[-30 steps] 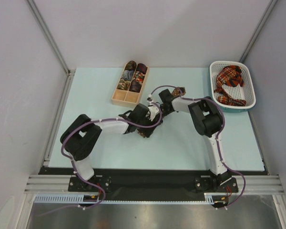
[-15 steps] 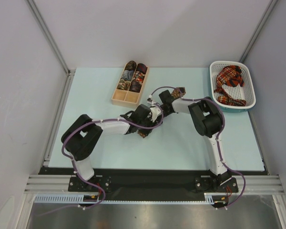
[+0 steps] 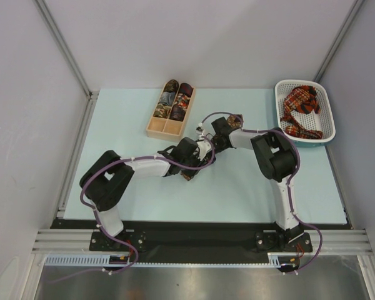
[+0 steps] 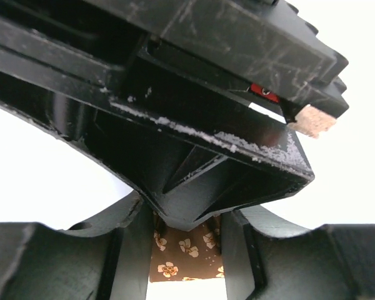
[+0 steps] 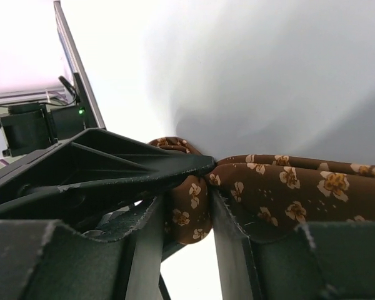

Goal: Roll the ties
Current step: Roll the tie

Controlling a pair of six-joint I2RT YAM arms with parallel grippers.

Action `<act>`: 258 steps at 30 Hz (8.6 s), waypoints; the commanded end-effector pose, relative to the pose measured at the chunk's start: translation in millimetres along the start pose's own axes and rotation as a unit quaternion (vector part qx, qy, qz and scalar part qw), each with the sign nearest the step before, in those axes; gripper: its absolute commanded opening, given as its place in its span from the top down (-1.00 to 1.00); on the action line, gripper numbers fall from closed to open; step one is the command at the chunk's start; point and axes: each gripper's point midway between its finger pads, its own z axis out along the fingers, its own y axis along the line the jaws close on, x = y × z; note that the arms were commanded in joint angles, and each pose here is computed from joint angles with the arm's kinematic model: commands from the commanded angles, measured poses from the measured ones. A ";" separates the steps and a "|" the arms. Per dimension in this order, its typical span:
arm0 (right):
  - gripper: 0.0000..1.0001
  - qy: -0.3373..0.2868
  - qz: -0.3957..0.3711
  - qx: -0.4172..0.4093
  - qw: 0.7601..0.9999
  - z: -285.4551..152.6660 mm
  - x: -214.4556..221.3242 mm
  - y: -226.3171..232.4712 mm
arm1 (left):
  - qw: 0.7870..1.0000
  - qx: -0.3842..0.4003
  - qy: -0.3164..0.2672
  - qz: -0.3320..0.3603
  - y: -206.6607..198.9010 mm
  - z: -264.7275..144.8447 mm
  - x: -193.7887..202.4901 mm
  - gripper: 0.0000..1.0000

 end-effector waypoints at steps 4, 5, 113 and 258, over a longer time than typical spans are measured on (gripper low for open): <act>0.27 -0.019 -0.015 0.037 0.999 -7.5 -4.7 -8.8 | 0.998 -0.005 0.059 -0.011 0.6 -1.1 35.1 0.35; 0.31 -0.018 -0.015 0.035 0.999 -6.7 -4.3 -8.4 | 0.998 -0.006 0.058 -0.011 1.1 -1.1 34.4 0.35; -0.07 0.024 -0.431 0.724 0.539 31.8 20.8 4.0 | 0.956 0.032 0.282 -0.077 -10.4 -15.4 48.7 0.42; 0.37 0.043 -0.005 0.061 0.997 22.0 4.6 -7.1 | 0.995 -0.011 0.097 -0.011 13.2 -6.0 32.0 0.17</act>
